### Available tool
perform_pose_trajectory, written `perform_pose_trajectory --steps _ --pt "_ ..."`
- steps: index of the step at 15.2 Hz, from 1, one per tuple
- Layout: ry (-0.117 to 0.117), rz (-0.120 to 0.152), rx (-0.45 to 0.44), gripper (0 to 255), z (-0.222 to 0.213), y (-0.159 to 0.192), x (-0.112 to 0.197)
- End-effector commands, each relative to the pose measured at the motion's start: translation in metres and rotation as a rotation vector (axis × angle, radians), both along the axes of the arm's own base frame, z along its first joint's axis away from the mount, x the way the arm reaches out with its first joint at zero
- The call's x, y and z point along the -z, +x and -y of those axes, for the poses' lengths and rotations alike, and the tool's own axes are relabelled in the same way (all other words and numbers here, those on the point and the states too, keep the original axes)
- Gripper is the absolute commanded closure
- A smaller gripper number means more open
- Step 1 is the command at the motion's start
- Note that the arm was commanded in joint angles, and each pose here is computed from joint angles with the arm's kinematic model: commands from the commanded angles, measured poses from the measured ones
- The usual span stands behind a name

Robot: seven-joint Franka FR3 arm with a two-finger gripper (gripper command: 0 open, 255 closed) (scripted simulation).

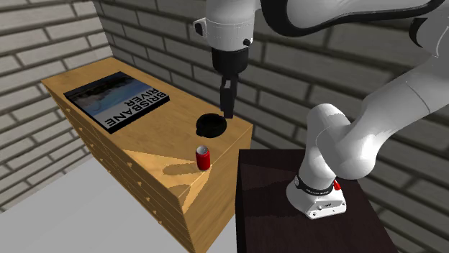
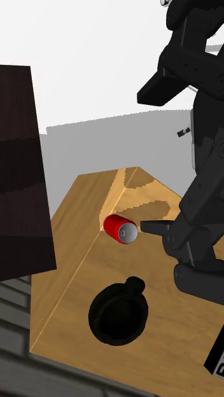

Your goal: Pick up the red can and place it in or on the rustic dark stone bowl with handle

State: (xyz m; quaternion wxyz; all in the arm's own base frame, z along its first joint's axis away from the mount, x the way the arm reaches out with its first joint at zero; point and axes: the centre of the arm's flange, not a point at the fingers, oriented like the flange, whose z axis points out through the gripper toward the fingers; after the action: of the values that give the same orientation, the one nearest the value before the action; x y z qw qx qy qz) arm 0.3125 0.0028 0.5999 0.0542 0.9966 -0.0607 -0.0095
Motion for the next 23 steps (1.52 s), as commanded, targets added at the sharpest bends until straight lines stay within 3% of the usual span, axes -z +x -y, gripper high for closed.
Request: perform_pose_trajectory --steps 1,23 --pt "0.0 0.0 0.0 0 0.0 0.0 0.0" --pt "0.051 0.02 -0.021 0 0.121 0.073 0.255"
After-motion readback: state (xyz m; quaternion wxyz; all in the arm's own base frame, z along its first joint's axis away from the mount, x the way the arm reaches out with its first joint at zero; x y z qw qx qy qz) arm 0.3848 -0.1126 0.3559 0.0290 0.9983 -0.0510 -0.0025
